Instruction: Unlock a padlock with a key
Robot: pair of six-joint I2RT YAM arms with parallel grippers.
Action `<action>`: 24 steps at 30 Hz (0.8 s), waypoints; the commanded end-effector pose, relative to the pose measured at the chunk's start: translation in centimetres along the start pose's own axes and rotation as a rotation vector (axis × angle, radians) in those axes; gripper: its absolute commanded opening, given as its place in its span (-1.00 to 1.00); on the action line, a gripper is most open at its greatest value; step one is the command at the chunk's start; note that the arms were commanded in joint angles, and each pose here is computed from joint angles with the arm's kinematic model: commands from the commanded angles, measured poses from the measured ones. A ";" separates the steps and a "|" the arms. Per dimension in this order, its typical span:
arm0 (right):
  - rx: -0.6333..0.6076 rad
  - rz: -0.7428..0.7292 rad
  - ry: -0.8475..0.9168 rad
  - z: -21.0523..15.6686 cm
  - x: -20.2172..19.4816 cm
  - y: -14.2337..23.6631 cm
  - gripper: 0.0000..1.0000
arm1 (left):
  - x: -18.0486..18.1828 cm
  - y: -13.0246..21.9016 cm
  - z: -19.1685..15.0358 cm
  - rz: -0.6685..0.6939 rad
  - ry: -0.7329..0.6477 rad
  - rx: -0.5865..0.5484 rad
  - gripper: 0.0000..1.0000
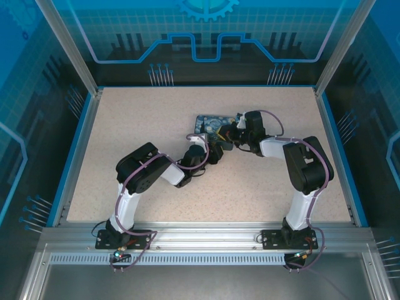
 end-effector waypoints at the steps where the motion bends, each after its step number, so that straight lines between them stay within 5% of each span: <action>1: 0.011 -0.041 -0.026 0.2 -1.5 -0.4 -1.00 | -0.3 -0.5 0.4 0.012 -0.003 -0.021 -0.38; 24: 0.014 -0.040 -0.030 0.2 -1.4 -0.4 -1.00 | 0.3 -0.1 0.6 0.055 0.022 -0.046 -0.73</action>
Point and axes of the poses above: each hand's point on the last joint's axis, 136 mm out from that joint toward the fingers, its own y axis back along the fingers, its own x axis along the line the jaws close on, z = x × y, the point moved 6 cm from there along y, back along the fingers, and after that the axes turned 10 degrees about -y, right-handed, at the moved point
